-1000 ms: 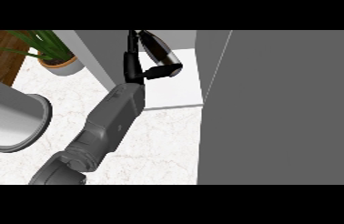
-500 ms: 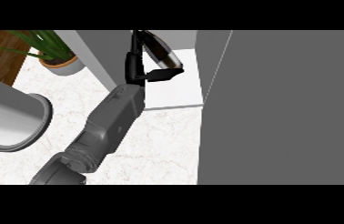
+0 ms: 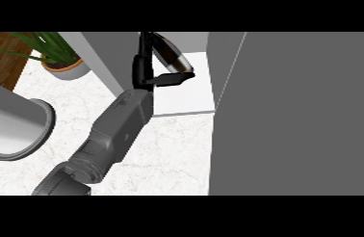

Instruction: Pick up the wine, place it into the cabinet and close the cabinet

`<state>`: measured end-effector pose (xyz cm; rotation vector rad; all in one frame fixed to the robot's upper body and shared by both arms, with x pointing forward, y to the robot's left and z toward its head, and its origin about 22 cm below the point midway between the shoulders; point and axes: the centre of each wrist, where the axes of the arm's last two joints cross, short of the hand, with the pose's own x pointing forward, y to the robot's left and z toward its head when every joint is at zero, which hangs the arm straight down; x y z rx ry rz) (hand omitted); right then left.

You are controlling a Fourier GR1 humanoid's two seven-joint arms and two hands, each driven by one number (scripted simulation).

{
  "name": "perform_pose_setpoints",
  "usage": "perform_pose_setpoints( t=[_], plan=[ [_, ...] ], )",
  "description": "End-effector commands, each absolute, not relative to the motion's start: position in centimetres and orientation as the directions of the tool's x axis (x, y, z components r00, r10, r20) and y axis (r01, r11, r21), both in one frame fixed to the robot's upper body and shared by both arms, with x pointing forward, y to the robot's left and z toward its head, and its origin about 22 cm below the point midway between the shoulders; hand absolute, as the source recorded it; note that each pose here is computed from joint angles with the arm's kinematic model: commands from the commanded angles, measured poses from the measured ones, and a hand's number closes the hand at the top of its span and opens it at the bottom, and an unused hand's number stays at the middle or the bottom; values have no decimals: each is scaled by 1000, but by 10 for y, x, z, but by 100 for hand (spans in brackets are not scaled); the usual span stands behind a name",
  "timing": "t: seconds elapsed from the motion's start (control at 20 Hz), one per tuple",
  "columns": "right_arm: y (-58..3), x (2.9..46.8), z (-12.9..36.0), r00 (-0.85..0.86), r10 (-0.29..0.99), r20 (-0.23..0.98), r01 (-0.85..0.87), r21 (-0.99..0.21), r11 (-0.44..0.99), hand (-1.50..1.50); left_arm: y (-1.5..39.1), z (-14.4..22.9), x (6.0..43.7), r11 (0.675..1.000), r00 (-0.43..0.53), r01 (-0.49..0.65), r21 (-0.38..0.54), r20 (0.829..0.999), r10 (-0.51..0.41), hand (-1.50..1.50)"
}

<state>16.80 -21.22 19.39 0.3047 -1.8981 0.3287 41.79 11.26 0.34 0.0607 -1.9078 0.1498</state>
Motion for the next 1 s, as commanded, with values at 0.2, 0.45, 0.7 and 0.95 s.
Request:
perform_pose_setpoints(
  t=[0.2,0.45,0.7,0.95],
  plan=[
    [-200,154,197,-343,-100,934,-400,-49,915,-150,129,-31,397,975,-308,-149,-166,944,114,-150],
    [-211,143,198,-334,-100,937,-386,-39,922,-150,116,-19,399,975,-294,-113,-192,944,152,-150],
    [-208,150,204,-338,-73,938,-347,-52,937,-150,110,-51,358,975,-282,-112,-190,947,152,-150],
    [-210,142,209,-354,-78,932,-322,-43,946,-150,74,-37,333,983,-279,-70,-167,950,142,-150]
  ],
)
